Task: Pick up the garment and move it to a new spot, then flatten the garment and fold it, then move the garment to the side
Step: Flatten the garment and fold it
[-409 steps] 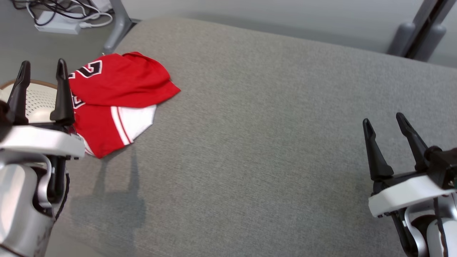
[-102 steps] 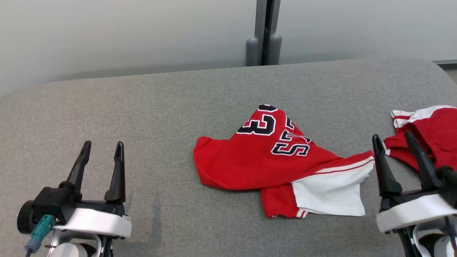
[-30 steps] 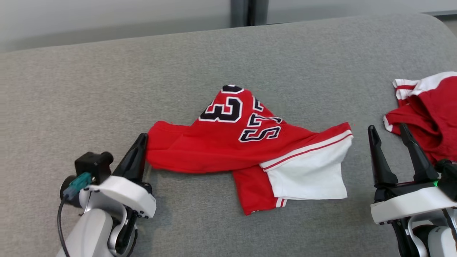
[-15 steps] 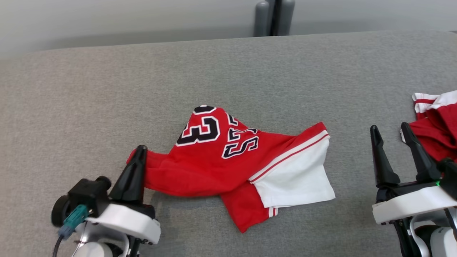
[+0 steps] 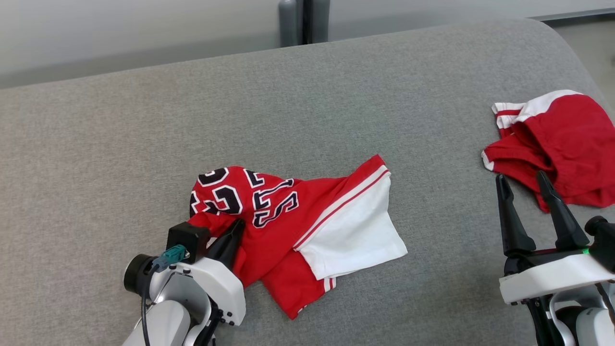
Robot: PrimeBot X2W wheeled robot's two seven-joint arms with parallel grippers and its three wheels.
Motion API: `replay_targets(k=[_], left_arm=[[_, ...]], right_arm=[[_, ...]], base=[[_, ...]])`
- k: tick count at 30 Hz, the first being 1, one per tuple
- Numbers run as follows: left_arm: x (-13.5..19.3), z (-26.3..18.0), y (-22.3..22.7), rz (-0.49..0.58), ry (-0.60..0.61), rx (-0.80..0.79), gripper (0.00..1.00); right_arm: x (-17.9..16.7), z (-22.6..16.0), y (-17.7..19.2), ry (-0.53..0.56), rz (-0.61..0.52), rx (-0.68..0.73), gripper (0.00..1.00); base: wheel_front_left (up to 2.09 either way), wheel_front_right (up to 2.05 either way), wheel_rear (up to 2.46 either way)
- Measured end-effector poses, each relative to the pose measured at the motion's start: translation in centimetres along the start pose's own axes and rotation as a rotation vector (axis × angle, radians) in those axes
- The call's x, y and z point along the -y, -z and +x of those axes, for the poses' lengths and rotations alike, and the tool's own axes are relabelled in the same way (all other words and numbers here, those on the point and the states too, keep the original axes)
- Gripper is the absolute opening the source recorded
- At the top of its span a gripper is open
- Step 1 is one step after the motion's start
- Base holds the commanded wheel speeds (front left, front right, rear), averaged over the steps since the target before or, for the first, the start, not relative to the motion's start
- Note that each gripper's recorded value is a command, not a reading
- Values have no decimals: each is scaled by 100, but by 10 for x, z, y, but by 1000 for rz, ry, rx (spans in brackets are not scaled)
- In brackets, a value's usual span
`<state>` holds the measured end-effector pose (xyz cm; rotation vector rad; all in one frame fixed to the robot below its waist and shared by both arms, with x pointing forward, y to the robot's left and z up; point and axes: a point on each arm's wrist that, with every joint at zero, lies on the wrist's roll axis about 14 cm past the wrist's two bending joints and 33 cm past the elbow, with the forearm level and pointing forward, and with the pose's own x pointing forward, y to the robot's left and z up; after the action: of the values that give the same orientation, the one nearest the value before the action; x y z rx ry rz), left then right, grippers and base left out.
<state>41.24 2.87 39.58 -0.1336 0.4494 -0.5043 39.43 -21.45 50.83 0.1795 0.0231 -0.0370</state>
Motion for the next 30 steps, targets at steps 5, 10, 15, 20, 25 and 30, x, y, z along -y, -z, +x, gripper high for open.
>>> replay_targets(k=[5, 10, 15, 20, 25, 30], left_arm=[[0, 7, -3, -28, -5, 54, 100], [-4, -4, -34, -33, -21, 193, 100], [-24, -30, -69, -22, -106, 343, 100], [-55, -64, -107, 3, -236, 485, 100], [-87, -105, -129, 29, -382, 584, 100], [-102, -139, -132, 49, -451, 623, 100]], right_arm=[[7, 0, 2, 21, -2, 0, 100], [-1, 5, 0, -4, -2, 9, 100], [-13, 12, -6, -40, -11, 29, 100], [-30, 18, -8, -88, -27, 31, 100], [-45, 19, -13, -131, -38, 39, 100], [-53, 15, -18, -154, -48, 47, 100]], base=[[0, 0, 0], [0, 0, 0], [0, 0, 0], [0, 0, 0], [0, 0, 0], [0, 0, 0]])
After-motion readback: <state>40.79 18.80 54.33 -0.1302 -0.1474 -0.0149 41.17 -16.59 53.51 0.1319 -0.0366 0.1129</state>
